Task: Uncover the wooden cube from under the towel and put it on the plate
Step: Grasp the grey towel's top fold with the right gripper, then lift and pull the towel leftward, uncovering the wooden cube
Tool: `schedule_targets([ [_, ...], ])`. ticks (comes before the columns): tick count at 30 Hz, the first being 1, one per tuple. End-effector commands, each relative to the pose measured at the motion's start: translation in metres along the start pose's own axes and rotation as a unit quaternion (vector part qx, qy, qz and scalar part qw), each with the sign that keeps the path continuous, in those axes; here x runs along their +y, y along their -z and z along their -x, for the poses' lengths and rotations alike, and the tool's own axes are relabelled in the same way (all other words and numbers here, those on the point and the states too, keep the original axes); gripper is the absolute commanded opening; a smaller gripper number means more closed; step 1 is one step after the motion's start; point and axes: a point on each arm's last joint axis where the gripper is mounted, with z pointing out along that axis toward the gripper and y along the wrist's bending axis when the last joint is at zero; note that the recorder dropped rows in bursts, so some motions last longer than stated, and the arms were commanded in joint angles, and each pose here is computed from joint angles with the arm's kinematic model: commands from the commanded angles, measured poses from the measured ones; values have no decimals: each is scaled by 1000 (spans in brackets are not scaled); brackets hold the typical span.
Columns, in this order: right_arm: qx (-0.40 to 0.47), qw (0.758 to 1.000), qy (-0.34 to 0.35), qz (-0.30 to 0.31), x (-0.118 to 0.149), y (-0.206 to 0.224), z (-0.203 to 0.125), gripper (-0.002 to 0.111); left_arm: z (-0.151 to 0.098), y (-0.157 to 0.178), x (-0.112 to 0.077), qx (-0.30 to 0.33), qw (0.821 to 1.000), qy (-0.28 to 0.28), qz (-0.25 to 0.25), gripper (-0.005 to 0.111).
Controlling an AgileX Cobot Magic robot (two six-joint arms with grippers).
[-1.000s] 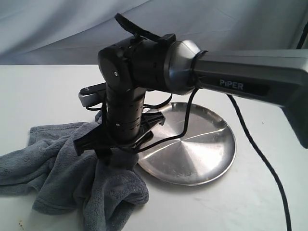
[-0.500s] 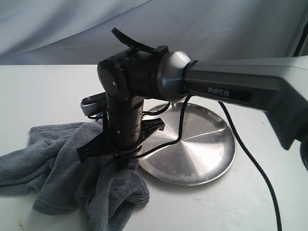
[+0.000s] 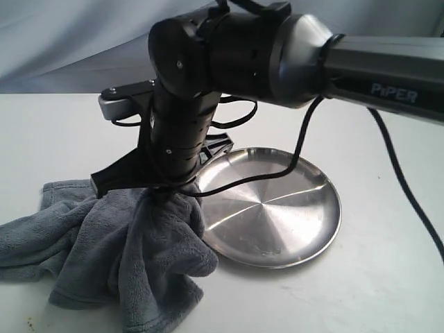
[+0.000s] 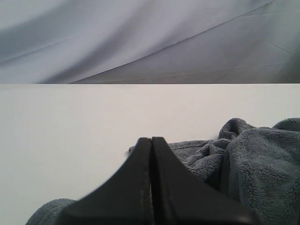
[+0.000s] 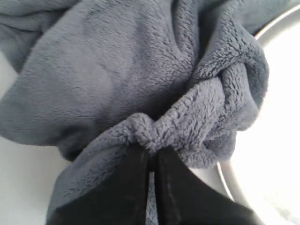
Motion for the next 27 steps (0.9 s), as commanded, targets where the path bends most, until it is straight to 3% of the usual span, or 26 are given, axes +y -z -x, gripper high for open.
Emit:
schedule_targets([
  [1, -41, 997, 18, 61, 11, 24, 2, 0, 0, 0, 0, -6, 1000, 3, 0, 0],
  [16, -162, 949, 130, 237, 45, 73, 8, 0, 0, 0, 0, -6, 1000, 4, 0, 0],
  [20, -202, 932, 170, 250, 49, 77, 12, 0, 0, 0, 0, -6, 1000, 4, 0, 0],
  [27, -265, 912, 225, 216, 47, 78, 21, 0, 0, 0, 0, -6, 1000, 4, 0, 0],
])
